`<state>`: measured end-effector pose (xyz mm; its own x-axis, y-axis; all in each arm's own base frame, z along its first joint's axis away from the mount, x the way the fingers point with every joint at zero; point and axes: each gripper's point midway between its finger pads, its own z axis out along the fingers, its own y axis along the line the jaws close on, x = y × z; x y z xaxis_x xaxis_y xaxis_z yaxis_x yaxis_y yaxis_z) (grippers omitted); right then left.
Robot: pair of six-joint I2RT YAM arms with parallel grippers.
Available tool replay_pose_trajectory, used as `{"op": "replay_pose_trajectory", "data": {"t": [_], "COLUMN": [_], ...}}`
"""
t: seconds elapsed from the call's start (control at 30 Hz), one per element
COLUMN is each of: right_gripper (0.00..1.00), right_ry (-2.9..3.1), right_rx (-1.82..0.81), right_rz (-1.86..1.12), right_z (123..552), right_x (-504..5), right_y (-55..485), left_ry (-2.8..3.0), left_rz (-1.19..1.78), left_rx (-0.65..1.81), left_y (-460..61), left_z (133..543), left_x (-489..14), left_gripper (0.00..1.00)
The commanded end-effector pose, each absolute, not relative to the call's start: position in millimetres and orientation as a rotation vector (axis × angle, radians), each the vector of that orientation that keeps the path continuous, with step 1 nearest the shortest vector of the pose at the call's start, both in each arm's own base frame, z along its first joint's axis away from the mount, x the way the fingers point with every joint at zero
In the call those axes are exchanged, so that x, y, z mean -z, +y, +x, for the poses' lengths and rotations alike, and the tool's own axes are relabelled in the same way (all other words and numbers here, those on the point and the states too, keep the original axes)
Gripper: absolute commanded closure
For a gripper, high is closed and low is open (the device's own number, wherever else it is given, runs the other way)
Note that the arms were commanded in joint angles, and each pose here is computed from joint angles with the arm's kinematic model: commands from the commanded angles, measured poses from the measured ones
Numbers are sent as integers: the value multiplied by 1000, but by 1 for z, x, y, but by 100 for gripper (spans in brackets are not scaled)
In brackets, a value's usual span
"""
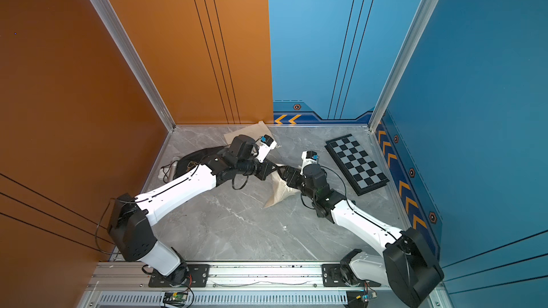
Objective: Pack away hair dryers
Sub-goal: Place the hair dryer in the drawstring bag.
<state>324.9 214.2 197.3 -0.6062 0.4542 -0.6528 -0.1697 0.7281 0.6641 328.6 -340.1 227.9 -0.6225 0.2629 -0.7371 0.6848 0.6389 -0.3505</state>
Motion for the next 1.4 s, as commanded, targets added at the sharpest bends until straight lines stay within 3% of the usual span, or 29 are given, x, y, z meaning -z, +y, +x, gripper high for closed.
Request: {"op": "replay_pose_trajectory", "data": {"t": [0.0, 0.37, 0.53, 0.9, 1.1, 1.17, 1.23, 1.3, 1.37], "right_gripper": [6, 4, 4, 5, 14, 23, 25, 42, 45], "right_ry": [1892, 1761, 1866, 1973, 1926, 1927, 1931, 1928, 1935], "right_rx": [-976, -1035, -1019, -1001, -909, -879, -861, -861, -858], "right_rz": [176, 504, 505, 254, 58, 4, -8, -17, -7], "right_z": [310, 333, 334, 332, 332, 334, 337, 339, 343], "right_x": [-246, -300, -312, -267, -256, -249, -240, -237, -233], "right_y": [214, 199, 202, 227, 237, 243, 245, 247, 248], "left_ry": [2294, 2157, 2109, 2017, 2010, 2008, 2009, 2010, 2012], "left_rz": [564, 612, 650, 660, 638, 634, 634, 637, 637], "left_rx": [548, 652, 668, 721, 733, 734, 736, 734, 734], "left_y": [-293, -323, -333, -329, -322, -322, -322, -323, -322], "left_z": [377, 367, 356, 343, 343, 343, 343, 343, 342], "left_x": [-196, -257, -274, -315, -322, -323, -323, -322, -321], "left_gripper": [100, 100, 100, 100, 100, 100, 100, 100, 100]}}
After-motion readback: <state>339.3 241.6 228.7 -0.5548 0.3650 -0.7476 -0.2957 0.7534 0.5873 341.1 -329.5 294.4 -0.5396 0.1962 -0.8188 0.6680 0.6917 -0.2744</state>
